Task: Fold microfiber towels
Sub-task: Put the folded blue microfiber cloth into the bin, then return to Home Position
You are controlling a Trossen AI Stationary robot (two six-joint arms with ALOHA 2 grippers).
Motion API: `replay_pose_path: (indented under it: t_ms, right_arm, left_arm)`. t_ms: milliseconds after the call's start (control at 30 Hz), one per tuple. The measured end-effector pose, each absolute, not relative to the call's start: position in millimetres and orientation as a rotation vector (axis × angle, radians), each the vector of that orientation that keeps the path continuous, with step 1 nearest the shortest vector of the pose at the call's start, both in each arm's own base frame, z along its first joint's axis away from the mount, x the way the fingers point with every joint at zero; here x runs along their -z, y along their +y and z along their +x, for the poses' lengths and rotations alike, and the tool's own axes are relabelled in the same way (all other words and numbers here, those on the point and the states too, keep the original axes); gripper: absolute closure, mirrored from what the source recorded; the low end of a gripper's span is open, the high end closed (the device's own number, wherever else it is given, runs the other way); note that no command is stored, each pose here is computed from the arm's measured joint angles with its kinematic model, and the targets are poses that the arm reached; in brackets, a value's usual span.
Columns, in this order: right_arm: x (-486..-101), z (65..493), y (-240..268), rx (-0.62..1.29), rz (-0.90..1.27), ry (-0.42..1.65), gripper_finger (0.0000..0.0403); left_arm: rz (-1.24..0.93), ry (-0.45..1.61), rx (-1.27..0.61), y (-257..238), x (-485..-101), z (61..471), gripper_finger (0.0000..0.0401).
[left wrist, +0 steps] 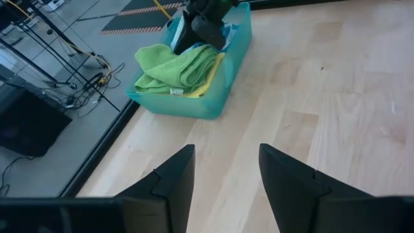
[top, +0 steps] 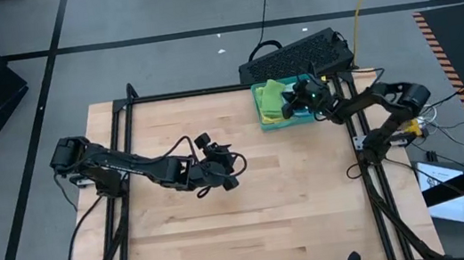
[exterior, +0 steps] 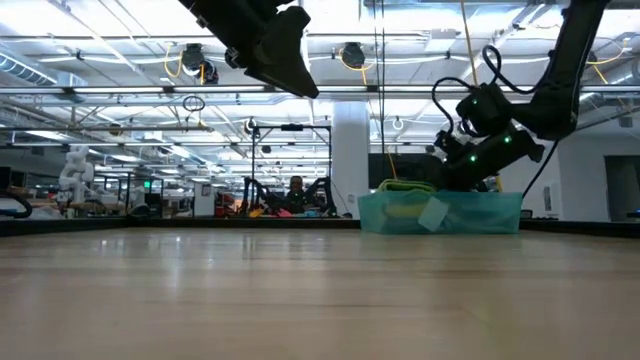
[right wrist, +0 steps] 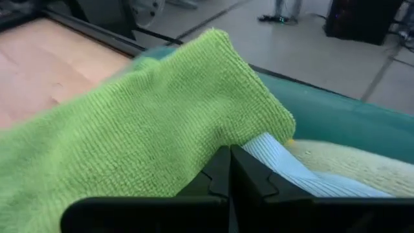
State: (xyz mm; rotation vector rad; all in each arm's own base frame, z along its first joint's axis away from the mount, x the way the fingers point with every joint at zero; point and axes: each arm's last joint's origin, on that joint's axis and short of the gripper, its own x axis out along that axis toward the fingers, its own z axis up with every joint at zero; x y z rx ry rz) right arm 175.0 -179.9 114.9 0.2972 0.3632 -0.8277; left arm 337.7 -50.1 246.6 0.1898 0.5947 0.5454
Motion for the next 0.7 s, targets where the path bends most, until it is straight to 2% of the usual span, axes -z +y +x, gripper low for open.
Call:
replay_pose_path:
  t_ms: [200,500,700]
  right_arm:
    - [-130.7,175.3,-176.7,0.797,0.267,0.306,0.0402]
    - [-171.5,159.6,-150.3,0.760,0.230,0.347,0.0401]
    - [-195.2,149.5,-110.9,0.575,0.116,0.408,0.0401]
  left_arm:
    - [0.182,0.591,-0.548,-50.1,-246.8,337.8,0.0226]
    - [0.158,0.593,-0.574,-42.9,-250.7,334.7,0.0226]
    - [0.126,0.575,-0.619,-34.8,-273.1,315.8,0.0226]
